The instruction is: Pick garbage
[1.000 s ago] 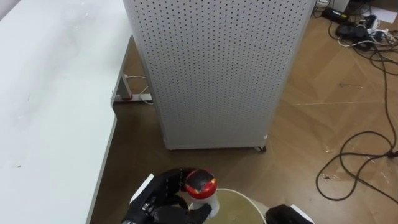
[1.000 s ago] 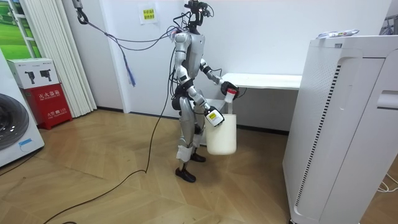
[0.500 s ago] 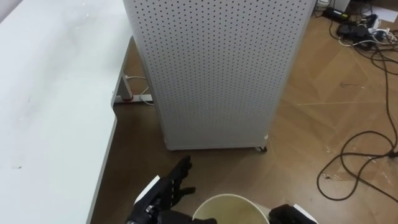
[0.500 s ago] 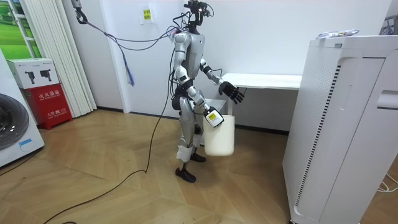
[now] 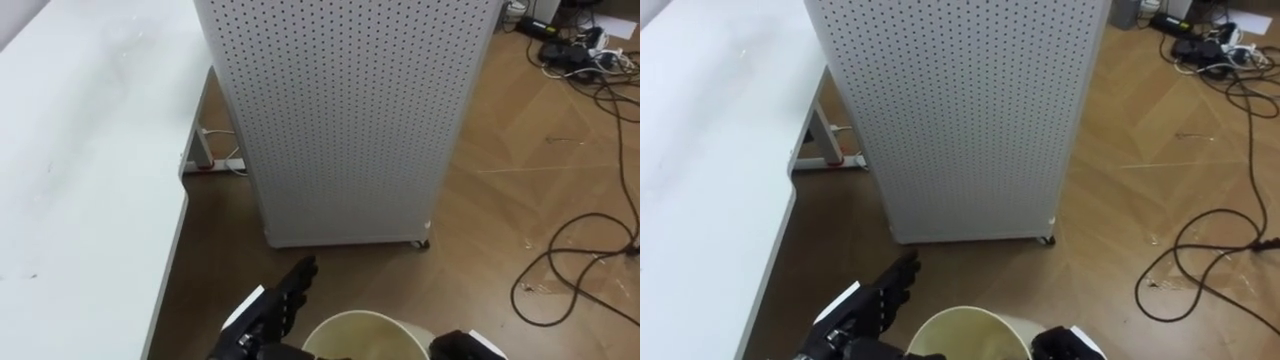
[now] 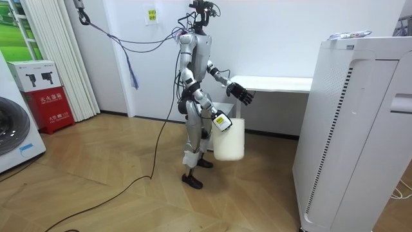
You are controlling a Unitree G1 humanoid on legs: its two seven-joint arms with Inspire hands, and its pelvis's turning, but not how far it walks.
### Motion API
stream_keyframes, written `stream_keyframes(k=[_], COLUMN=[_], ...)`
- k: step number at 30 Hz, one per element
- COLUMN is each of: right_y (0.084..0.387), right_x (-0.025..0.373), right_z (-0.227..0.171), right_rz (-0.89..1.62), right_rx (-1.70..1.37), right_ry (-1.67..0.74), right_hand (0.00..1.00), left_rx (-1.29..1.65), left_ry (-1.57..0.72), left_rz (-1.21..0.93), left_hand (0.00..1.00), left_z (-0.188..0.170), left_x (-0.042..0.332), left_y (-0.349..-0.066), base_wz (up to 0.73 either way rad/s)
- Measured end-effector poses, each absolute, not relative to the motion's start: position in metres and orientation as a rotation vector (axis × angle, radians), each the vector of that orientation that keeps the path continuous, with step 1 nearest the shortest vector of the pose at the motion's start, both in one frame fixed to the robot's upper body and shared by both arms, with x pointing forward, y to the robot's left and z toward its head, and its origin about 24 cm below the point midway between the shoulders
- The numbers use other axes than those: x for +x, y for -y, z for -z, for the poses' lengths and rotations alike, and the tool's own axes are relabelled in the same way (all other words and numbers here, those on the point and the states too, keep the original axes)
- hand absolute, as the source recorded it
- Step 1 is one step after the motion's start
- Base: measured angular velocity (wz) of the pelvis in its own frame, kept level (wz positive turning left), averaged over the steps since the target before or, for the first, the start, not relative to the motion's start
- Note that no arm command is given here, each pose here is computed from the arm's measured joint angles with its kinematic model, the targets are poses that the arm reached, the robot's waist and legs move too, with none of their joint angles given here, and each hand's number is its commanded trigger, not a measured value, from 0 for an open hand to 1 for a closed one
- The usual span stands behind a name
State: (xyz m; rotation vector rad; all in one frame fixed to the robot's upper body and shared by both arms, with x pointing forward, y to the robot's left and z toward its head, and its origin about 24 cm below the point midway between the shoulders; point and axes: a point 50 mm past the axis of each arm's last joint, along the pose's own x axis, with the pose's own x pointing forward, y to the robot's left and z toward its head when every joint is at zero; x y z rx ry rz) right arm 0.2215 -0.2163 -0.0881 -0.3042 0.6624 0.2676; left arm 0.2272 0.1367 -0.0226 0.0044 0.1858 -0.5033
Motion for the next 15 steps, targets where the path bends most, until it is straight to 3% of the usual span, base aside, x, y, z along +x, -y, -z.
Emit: stream_keyframes(k=[6,15], right_y=[0.218,0.214], right_x=[0.224,0.206], right_z=[0.084,0.079], right_rz=[-0.267,-0.219], right_rx=[-0.308,-0.239], right_ry=[-0.64,-0.565], right_hand=[1.0,1.0], left_rx=[0.001,0.019], left_ry=[-0.086,0.151], left_rz=[0.491,0.327], left_hand=[0.0,0.0], left_z=[0.001,-0.049], left_x=[0.233,0.238], left_y=[-0.137,-0.159], base_wz=[-0.03,-0.02])
